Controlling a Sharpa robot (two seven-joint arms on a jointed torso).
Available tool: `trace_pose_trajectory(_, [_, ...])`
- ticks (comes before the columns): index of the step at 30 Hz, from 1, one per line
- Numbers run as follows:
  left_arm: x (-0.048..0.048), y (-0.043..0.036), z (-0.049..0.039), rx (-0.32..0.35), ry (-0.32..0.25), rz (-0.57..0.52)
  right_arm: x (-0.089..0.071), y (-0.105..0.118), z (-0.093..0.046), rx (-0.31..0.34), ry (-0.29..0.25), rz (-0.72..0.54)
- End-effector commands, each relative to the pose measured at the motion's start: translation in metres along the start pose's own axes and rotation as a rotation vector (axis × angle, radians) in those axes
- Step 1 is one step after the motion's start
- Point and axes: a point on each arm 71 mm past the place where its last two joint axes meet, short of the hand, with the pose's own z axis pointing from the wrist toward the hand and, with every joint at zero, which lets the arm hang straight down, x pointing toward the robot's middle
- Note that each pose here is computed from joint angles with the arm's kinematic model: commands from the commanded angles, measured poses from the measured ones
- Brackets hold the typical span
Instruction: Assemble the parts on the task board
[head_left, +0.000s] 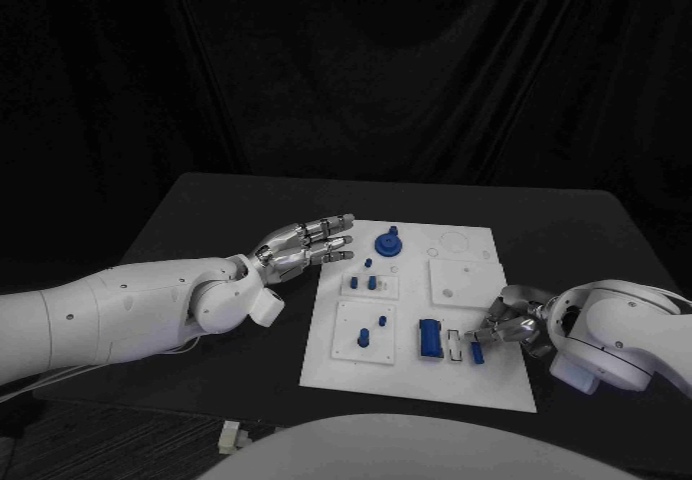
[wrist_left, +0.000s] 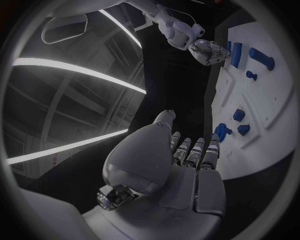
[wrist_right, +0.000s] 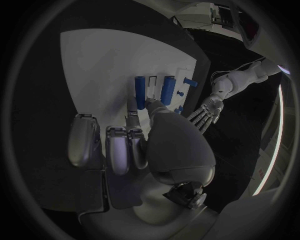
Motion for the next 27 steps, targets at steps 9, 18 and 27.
trace_pose_trajectory(9, [0.0029, 0.0003, 0.0015, 0.006, 0.017, -0.013, 0.0021, -0.0014, 0.0037, 0.019, 0.059, 0.131])
trace_pose_trajectory(18, [0.0034, 0.0008, 0.002, 0.003, 0.02, -0.014, 0.0038, -0.0015, 0.0056, 0.027, 0.099, 0.174])
trace_pose_trajectory(27, [0.0036, 0.0012, 0.0022, 0.002, 0.021, -0.016, 0.0031, -0.001, 0.0079, 0.031, 0.101, 0.189])
